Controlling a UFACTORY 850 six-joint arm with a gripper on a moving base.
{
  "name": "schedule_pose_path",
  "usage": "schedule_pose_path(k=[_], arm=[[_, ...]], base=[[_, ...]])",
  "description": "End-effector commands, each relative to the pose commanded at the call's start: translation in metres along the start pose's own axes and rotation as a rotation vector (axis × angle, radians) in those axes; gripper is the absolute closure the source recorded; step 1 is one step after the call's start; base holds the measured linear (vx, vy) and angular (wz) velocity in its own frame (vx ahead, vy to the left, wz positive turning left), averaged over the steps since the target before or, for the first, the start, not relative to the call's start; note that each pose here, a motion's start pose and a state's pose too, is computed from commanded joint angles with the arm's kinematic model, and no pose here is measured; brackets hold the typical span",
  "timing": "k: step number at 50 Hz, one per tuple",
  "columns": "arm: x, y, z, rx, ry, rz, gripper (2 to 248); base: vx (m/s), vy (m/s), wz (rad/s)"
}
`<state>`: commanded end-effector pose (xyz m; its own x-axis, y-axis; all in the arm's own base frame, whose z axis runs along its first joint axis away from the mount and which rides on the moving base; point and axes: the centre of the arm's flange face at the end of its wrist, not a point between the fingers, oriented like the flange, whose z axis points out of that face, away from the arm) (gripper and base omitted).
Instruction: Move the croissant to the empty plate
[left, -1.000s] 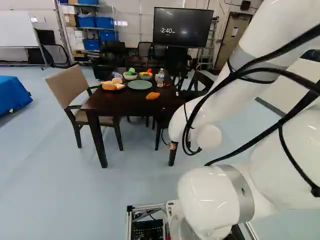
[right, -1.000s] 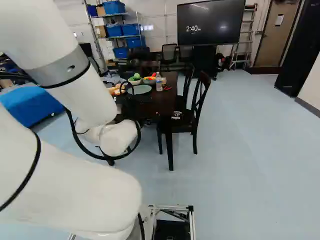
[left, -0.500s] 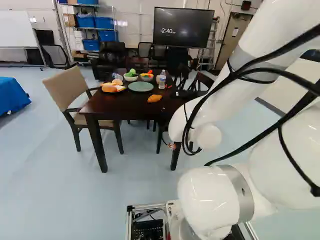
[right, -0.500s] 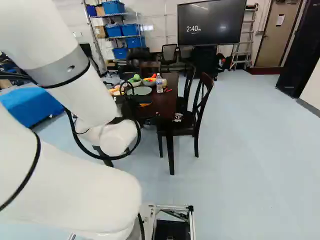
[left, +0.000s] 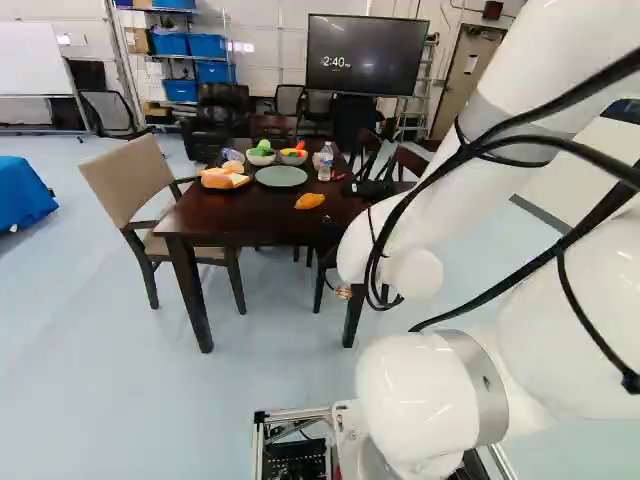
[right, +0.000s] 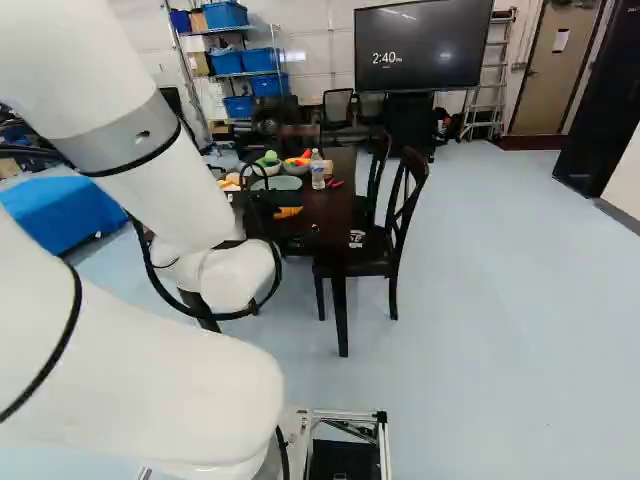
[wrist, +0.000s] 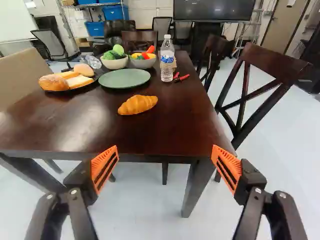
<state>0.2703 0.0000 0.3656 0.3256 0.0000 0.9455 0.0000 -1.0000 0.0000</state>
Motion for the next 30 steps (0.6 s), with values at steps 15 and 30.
schedule_pose_path(k=[15, 30], arm=[[0.0, 0.0, 0.0, 0.0, 0.0, 0.0, 3], [0.0, 0.0, 0.0, 0.0, 0.0, 0.0, 3]], base=[[0.06, 0.014, -0.023], [0.069, 0.033, -0.013]])
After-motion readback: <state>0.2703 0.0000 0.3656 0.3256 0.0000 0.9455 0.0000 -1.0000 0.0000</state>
